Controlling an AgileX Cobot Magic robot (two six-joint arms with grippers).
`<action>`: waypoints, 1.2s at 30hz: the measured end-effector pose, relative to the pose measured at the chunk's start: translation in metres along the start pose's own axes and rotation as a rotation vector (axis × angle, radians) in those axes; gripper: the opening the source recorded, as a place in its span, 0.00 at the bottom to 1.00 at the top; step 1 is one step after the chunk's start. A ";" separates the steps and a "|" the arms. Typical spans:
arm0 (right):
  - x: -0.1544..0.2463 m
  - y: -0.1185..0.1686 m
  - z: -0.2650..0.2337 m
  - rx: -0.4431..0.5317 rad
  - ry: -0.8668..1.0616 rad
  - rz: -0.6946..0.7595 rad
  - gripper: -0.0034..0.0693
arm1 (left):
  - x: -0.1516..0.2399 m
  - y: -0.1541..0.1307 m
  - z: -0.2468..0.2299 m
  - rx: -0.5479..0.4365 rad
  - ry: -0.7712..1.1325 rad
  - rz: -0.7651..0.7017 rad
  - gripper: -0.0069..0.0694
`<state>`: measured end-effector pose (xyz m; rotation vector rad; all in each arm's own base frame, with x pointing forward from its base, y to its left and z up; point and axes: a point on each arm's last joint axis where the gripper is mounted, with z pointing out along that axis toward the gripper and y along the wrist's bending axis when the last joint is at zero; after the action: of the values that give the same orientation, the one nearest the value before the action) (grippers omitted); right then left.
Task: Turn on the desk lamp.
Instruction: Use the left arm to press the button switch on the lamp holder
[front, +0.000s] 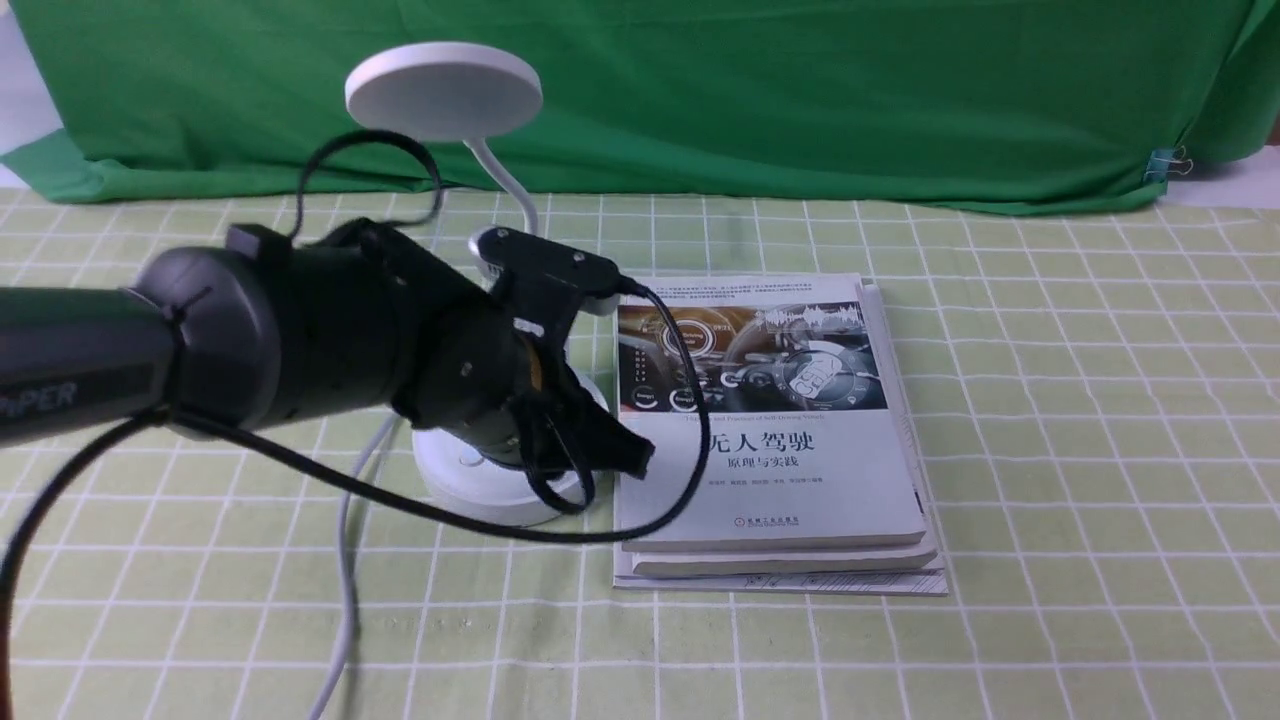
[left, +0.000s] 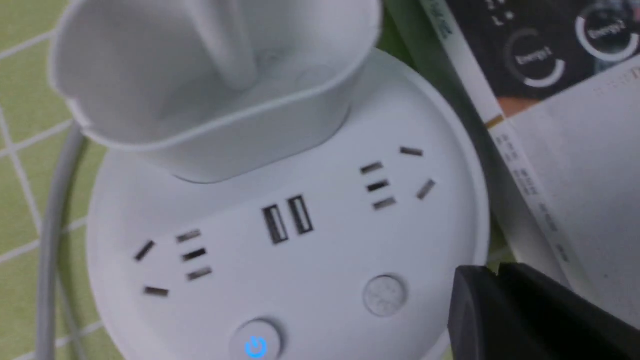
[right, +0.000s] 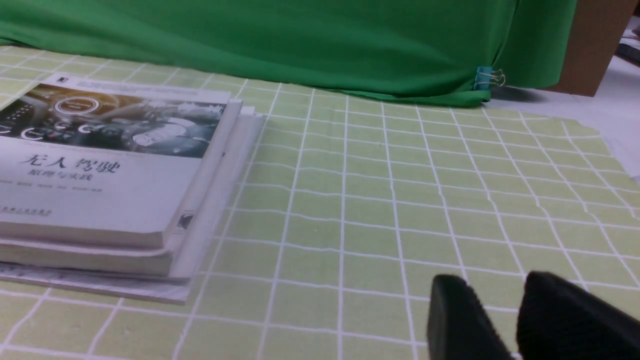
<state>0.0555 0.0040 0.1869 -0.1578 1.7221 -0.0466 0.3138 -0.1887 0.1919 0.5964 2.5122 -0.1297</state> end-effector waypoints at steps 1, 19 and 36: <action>0.000 0.000 0.000 0.000 0.000 0.000 0.38 | 0.002 -0.004 0.001 -0.012 -0.006 -0.020 0.11; 0.000 0.000 0.000 0.000 0.000 0.000 0.38 | 0.002 0.029 0.005 0.002 -0.029 -0.218 0.11; 0.000 0.000 0.000 0.000 0.000 0.000 0.38 | 0.001 0.029 0.005 0.044 -0.037 -0.223 0.11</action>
<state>0.0555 0.0040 0.1869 -0.1578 1.7221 -0.0466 0.3280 -0.1633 0.1881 0.3258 2.5390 -0.2764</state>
